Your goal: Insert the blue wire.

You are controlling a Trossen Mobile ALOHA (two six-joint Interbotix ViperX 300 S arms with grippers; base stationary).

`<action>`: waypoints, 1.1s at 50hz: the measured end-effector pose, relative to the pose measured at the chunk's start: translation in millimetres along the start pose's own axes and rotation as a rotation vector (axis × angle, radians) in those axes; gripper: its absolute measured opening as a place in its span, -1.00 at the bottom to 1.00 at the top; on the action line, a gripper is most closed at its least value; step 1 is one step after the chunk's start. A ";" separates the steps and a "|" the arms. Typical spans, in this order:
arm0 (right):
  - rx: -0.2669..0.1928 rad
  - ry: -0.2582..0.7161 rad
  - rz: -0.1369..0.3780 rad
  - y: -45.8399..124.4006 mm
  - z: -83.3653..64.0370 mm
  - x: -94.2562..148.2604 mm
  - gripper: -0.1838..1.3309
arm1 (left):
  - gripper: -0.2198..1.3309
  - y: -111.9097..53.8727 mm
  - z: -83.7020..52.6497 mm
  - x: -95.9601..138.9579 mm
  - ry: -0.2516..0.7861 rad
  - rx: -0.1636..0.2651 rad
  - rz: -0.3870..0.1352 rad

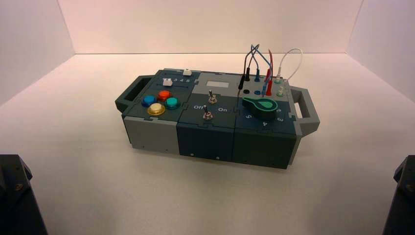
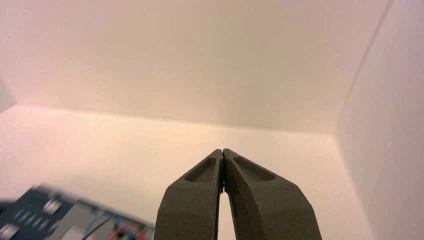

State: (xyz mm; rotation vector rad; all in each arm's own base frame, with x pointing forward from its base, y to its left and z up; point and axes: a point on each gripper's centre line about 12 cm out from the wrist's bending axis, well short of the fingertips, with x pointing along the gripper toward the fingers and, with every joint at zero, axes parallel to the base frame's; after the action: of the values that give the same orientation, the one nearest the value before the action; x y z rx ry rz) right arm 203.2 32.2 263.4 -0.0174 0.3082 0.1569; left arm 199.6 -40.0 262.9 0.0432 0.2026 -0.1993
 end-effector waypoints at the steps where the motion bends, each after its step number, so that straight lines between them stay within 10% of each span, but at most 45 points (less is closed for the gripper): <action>1: 0.006 0.040 0.026 5.5 -2.4 1.6 -0.95 | -0.95 -4.1 -1.7 1.0 0.019 0.003 -0.020; 21: 0.034 0.323 0.105 22.1 -25.5 4.1 -0.95 | -0.94 -66.1 -24.1 6.4 0.279 0.085 -0.298; 42: 0.090 0.437 0.141 27.2 -38.2 -9.8 -0.95 | -0.94 -89.5 -42.9 6.8 0.445 0.151 -0.389; 55: 0.049 0.509 0.233 46.3 -45.2 -13.9 -0.95 | -0.94 -93.1 -47.0 7.3 0.468 0.150 -0.401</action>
State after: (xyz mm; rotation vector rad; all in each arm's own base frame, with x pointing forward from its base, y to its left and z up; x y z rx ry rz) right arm 169.3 74.0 224.8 0.0279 0.8228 0.3774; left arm 178.8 -129.7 213.3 0.1999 0.6642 -0.6050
